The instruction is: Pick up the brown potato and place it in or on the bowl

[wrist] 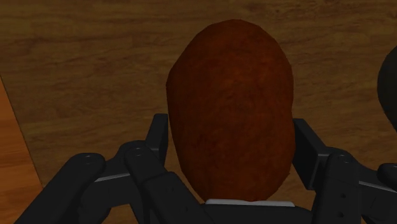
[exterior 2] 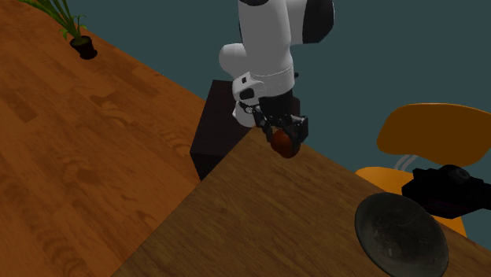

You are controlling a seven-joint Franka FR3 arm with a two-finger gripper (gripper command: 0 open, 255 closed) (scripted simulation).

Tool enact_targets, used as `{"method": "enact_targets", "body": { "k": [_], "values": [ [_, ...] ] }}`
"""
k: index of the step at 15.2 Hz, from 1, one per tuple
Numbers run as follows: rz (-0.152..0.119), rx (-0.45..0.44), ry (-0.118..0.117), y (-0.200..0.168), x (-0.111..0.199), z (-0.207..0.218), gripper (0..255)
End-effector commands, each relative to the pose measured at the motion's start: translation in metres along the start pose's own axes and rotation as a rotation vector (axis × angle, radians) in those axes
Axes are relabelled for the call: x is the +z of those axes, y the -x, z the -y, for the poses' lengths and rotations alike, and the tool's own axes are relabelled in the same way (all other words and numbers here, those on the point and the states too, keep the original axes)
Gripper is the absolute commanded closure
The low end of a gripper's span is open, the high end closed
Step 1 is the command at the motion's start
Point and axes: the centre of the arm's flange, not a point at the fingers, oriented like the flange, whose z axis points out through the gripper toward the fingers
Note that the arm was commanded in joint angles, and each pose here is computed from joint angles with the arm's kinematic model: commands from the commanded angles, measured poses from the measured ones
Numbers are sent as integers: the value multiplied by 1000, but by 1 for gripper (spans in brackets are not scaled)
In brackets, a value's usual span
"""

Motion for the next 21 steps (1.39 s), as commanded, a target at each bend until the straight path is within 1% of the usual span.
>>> {"method": "enact_targets", "body": {
  "k": [1,15,21],
  "values": [
    [0,0,0,-1,-11,2,255],
    [0,0,0,-4,-78,25,255],
    [0,0,0,-11,-54,100,255]
  ]
}}
